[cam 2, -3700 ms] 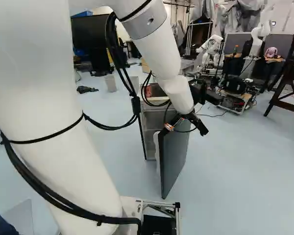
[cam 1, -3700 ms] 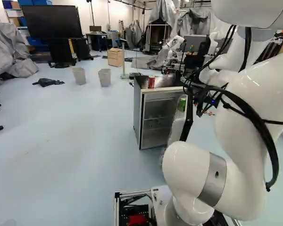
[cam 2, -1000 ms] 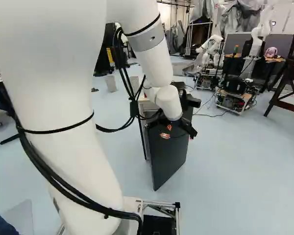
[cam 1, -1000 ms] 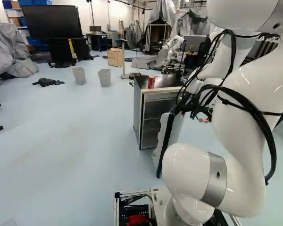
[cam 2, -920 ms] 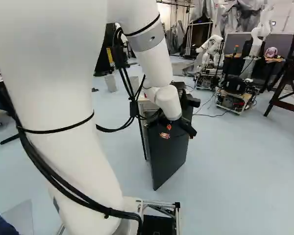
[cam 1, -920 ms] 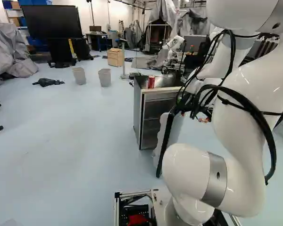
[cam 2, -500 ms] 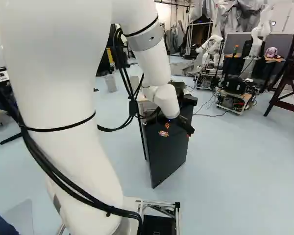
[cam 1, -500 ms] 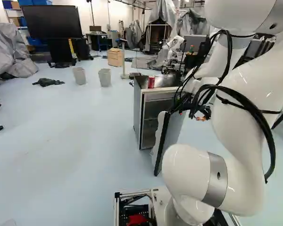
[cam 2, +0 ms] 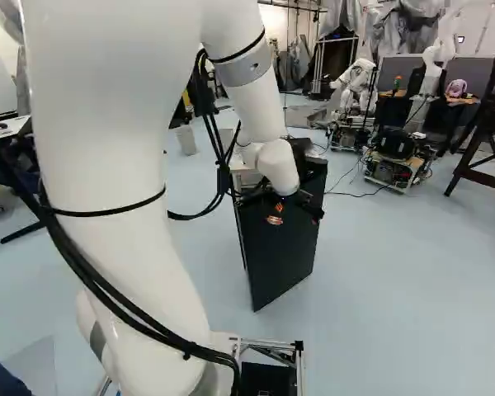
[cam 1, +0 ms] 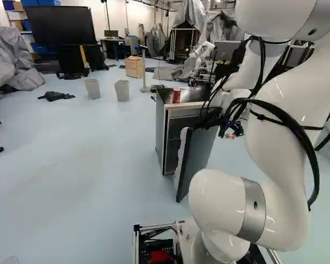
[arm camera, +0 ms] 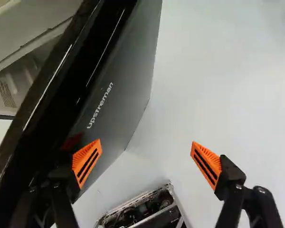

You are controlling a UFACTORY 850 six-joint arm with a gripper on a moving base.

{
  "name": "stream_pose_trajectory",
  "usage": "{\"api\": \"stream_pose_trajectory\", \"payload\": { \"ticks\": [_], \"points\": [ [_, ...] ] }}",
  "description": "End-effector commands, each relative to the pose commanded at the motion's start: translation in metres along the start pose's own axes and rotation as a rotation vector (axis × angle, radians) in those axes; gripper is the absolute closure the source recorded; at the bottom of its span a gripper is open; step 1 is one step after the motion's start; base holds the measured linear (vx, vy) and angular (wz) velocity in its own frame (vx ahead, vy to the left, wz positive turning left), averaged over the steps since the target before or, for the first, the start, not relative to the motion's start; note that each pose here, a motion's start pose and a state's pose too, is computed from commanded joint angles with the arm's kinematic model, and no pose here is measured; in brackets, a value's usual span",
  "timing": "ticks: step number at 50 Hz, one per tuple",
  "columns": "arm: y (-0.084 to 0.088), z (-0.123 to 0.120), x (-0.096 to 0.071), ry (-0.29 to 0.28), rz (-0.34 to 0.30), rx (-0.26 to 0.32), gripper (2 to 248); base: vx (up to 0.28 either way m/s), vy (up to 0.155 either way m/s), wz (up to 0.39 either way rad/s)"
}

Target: Grab a drink from the fridge

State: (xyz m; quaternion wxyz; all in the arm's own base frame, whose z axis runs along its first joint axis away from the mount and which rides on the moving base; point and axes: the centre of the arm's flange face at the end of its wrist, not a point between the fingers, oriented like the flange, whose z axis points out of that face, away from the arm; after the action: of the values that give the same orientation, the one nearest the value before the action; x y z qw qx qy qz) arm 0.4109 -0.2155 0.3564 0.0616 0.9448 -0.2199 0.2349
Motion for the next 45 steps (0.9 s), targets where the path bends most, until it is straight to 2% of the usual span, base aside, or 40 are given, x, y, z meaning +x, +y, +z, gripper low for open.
{"api": "stream_pose_trajectory", "payload": {
  "ticks": [22, 45],
  "points": [
    [-0.015, 0.007, 0.015, 0.039, -0.028, 0.010, 3, 0.000, 0.000, 0.000],
    [-0.034, 0.012, 0.025, 0.048, -0.062, 0.028, 3, 0.000, 0.000, 0.000]
  ]
}}
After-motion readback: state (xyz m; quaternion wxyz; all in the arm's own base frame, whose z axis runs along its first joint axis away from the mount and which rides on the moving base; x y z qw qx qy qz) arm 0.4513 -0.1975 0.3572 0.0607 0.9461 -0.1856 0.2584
